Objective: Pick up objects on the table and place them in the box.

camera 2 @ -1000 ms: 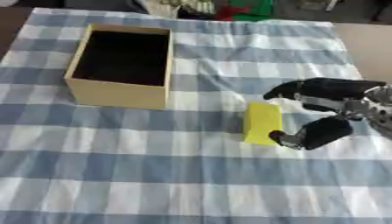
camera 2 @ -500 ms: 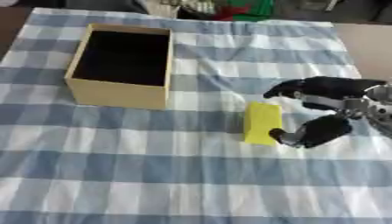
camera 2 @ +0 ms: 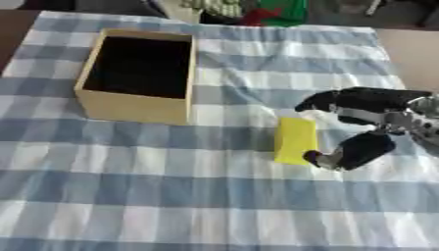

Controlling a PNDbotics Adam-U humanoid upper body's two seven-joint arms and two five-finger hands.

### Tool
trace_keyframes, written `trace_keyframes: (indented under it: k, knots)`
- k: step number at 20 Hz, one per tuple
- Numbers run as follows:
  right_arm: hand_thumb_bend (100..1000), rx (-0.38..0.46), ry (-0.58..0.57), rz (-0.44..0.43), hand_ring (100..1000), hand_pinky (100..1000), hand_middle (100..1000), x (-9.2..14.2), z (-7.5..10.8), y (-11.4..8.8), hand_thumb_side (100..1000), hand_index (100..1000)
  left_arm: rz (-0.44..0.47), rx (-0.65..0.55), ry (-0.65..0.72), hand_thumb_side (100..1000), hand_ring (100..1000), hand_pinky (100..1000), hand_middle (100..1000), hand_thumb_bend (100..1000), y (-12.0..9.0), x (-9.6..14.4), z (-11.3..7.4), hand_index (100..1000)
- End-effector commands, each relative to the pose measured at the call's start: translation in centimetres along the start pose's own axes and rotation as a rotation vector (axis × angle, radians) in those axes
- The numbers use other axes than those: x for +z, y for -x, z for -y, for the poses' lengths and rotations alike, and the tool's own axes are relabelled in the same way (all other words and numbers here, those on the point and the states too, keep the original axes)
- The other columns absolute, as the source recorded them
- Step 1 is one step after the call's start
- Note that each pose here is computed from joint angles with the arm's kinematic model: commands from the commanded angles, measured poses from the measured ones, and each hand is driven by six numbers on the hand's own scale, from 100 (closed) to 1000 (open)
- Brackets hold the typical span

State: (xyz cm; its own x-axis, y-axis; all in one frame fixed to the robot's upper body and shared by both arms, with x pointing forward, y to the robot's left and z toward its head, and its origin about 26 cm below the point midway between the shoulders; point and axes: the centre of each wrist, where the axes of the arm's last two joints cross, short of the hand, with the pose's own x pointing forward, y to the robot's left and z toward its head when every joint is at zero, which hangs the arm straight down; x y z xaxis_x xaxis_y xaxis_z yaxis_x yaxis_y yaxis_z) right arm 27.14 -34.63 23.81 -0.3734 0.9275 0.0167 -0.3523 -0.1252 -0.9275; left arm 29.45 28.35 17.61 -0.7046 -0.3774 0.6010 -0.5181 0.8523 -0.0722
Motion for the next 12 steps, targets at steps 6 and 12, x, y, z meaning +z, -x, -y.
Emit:
trace_keyframes:
  k: [6, 12]
  knots:
    - [371, 0.044, 0.009, -0.001, 1000, 995, 957, 0.38, 0.98, -0.29, 364, 1000, 0.034, 0.006, 0.003, 639, 617, 933, 585, 219, -0.64, -0.65, -0.09, 638]
    - [341, 0.021, 0.013, -0.004, 1000, 995, 954, 0.33, 0.98, -0.33, 448, 1000, 0.031, 0.007, 0.003, 642, 617, 933, 585, 218, -0.63, -0.62, -0.09, 637]
